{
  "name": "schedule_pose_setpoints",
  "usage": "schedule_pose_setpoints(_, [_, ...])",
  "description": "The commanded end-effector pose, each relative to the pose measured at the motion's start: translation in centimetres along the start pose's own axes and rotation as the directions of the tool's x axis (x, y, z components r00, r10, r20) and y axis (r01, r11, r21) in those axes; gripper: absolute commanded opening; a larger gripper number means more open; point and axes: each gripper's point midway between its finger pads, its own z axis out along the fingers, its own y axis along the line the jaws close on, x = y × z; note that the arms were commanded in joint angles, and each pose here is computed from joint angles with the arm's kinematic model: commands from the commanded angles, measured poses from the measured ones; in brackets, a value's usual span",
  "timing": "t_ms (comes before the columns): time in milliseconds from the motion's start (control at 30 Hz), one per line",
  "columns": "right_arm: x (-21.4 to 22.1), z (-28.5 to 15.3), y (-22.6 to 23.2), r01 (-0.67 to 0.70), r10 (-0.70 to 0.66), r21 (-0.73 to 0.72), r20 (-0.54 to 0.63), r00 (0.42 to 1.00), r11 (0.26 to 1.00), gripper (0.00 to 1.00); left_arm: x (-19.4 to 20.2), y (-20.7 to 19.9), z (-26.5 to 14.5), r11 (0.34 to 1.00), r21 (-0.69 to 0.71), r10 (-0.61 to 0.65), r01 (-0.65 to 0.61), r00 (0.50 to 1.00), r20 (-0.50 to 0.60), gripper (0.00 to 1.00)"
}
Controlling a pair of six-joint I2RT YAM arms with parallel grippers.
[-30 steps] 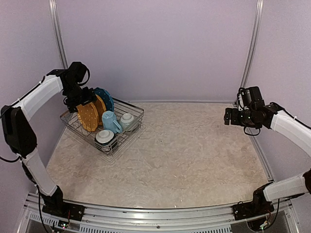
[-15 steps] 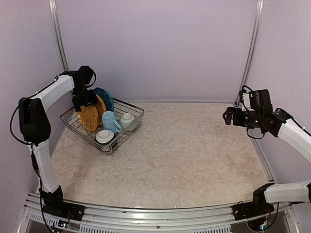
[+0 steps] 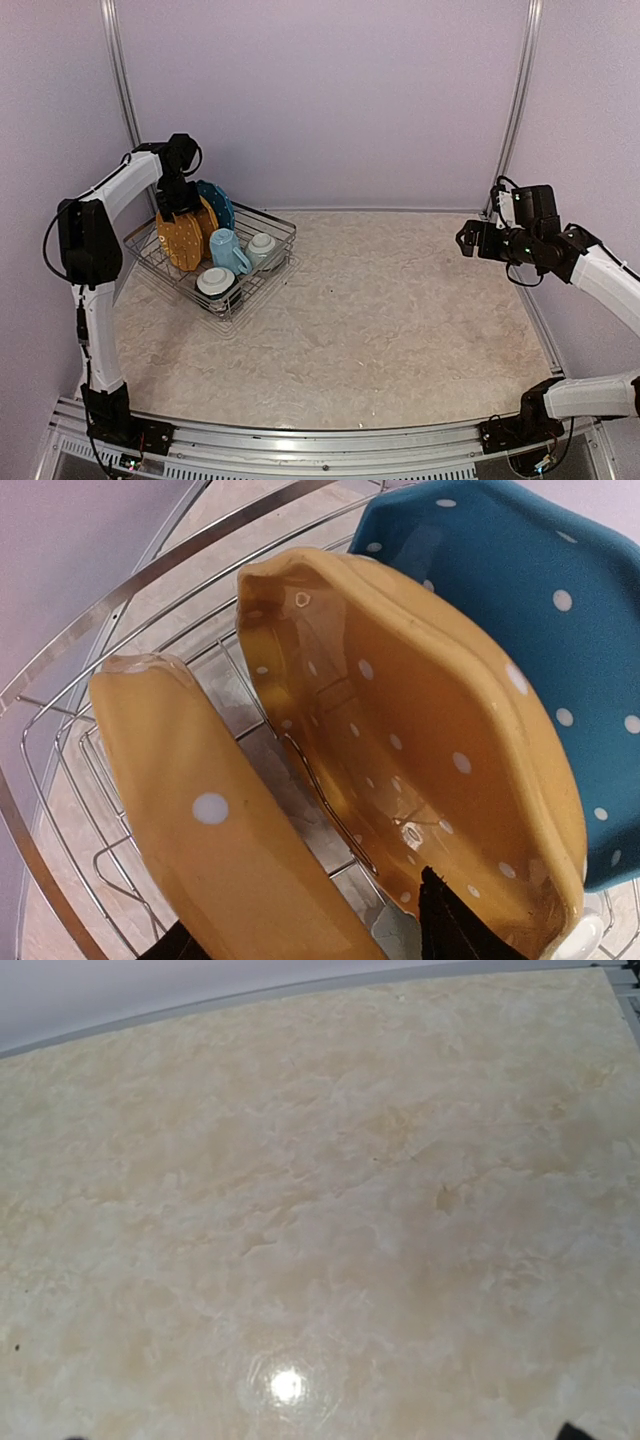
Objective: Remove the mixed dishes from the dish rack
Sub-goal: Grab the plate from the dish rack.
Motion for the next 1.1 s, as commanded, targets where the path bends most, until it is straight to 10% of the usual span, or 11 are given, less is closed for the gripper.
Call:
schedule_pose_setpoints(0, [0.6, 0.3, -0.5, -0.023, 0.023, 0.009, -0.007, 1.000, 1.000, 1.00, 0.0, 0.7, 0.5, 0.999, -0.044, 0.022, -0.023, 1.000, -0.018, 0.56])
schedule_pose_setpoints(1067, [1.5, 0.5, -0.7, -0.042, 0.042, 0.007, -0.020, 0.999, 0.999, 1.00, -1.8, 1.2, -5.0, 0.996, -0.087, 0.023, -0.018, 0.998, 0.060, 0.08])
